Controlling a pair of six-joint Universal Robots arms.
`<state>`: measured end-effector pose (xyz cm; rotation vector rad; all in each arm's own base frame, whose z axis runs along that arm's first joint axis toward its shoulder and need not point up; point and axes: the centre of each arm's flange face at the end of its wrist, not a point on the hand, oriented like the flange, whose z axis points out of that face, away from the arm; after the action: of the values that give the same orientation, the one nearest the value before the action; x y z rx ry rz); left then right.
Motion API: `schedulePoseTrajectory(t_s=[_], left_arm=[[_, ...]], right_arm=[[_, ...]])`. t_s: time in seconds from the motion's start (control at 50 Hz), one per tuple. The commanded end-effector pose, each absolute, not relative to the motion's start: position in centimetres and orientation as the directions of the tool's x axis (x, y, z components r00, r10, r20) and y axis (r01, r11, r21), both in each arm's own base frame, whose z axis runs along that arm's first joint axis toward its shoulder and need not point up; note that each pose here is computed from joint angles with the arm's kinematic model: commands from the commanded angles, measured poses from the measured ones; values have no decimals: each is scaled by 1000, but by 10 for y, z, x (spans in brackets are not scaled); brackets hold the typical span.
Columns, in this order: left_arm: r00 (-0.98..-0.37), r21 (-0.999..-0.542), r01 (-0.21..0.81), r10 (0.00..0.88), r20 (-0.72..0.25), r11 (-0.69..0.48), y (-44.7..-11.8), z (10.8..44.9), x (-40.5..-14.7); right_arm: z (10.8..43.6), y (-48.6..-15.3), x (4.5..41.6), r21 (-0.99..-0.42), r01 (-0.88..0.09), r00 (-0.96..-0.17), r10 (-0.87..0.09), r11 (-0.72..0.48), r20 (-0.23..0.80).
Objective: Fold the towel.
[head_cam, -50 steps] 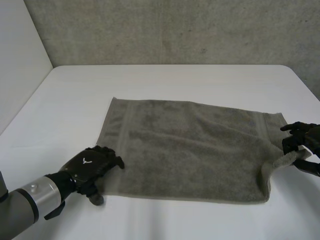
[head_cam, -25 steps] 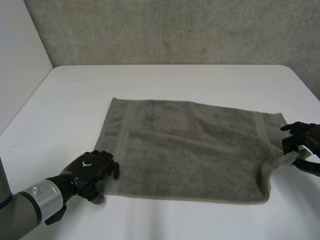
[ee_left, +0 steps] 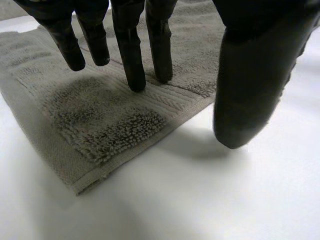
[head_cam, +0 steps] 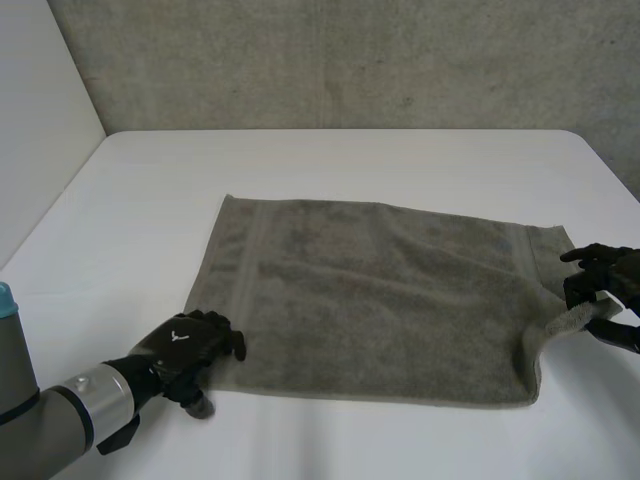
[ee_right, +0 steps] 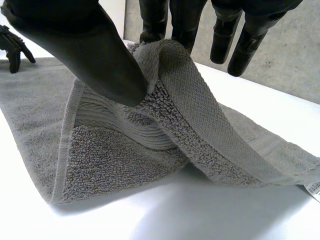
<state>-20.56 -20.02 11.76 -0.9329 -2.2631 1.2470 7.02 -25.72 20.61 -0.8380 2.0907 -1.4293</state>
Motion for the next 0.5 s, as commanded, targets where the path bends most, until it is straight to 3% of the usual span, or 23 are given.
schedulePoseTrajectory(t_s=[0.02,0.5], left_arm=[[-699,-860,363,715,3,359,-205,117,-207],[-674,-864,393,738,-36,316,-207,111,-222]], right_arm=[[206,-257,71,-937,-221,-703,-711,271,-40],[206,-257,70,-937,-218,-705,-708,274,-43]])
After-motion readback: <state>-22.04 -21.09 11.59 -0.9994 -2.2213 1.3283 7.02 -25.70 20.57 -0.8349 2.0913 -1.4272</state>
